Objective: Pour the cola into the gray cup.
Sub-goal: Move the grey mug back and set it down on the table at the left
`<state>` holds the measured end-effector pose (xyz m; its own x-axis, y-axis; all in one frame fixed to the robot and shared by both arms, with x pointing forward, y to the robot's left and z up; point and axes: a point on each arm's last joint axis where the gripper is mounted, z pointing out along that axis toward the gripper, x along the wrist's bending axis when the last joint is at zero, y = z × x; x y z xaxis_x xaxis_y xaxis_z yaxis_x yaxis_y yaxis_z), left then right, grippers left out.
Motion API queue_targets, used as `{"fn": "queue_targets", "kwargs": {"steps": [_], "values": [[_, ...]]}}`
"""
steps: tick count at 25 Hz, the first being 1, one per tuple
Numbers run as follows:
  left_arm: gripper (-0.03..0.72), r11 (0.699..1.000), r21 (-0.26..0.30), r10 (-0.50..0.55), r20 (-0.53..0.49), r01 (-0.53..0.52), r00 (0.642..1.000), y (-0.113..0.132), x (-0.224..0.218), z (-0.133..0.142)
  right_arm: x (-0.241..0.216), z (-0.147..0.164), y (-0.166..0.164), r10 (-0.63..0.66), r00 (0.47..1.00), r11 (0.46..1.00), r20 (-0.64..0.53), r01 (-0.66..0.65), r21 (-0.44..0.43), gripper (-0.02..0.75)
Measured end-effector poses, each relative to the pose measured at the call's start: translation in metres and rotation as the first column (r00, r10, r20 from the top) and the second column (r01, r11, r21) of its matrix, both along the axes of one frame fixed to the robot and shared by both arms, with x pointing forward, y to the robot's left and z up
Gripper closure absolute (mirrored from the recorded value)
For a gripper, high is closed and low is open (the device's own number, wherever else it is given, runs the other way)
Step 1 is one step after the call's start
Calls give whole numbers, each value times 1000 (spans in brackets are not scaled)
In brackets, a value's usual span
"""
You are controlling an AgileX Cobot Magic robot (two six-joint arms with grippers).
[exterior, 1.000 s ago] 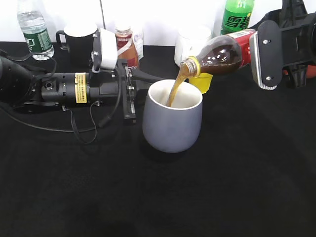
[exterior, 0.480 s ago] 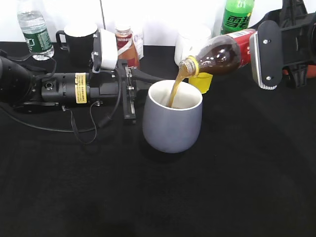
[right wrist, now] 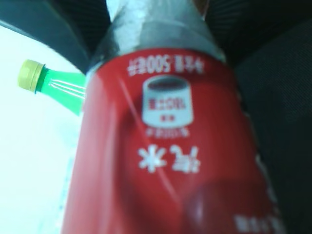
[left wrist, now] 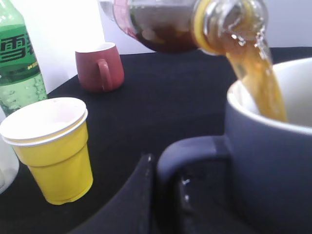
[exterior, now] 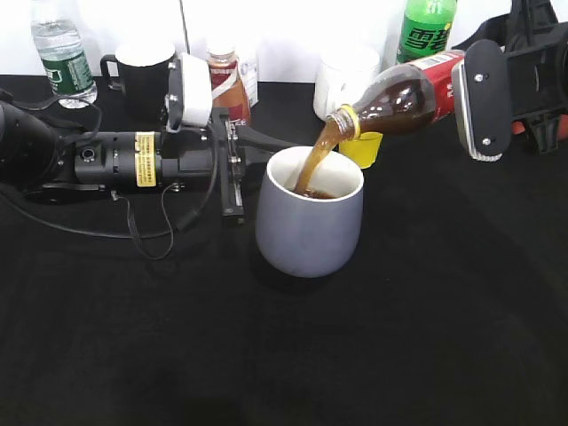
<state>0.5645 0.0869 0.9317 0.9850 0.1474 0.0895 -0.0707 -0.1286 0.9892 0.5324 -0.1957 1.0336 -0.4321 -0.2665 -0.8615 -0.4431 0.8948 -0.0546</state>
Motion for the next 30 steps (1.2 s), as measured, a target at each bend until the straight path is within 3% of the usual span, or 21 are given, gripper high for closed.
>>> {"fn": "queue_targets", "kwargs": {"steps": [11, 18, 20, 23, 25, 26, 27, 28, 29, 30], "values": [[638, 999, 30, -15, 7, 15, 1000, 0, -1, -3, -1, 0, 1, 15, 1000, 1000, -5, -15, 5, 353], [638, 1000, 17, 18, 47, -19, 999, 3, 3, -1, 0, 1, 2, -30, 999, 996, -33, 33, 87, 353], [638, 998, 6, 65, 45, -65, 997, 14, 11, 0, 0, 1, 2, -62, 997, 987, -55, 69, 145, 353], [638, 991, -3, 133, 38, -133, 990, 29, 21, 1, 1, 4, 4, -145, 980, 927, -140, 184, 328, 353], [638, 991, -2, 134, 41, -134, 990, 30, 22, 1, -1, 10, 12, -117, 968, 822, -220, 219, 526, 353], [638, 991, -2, 134, 41, -134, 990, 30, 22, 1, 0, 17, 16, -107, 949, 672, -296, 289, 682, 353], [638, 991, -2, 135, 41, -135, 990, 30, 22, 1, 2, 25, 18, -85, 912, 427, -400, 396, 813, 353], [638, 990, -4, 140, 45, -140, 989, 32, 23, 2, 4, 33, 17, -35, 879, 178, -476, 474, 862, 353], [638, 989, -8, 147, 55, -147, 988, 35, 23, 6, 5, 39, 17, 26, 862, 10, -506, 506, 863, 353], [638, 988, -14, 157, 71, -156, 985, 38, 24, 13, 6, 43, 17, 77, 856, -87, -511, 516, 852, 353]]}}
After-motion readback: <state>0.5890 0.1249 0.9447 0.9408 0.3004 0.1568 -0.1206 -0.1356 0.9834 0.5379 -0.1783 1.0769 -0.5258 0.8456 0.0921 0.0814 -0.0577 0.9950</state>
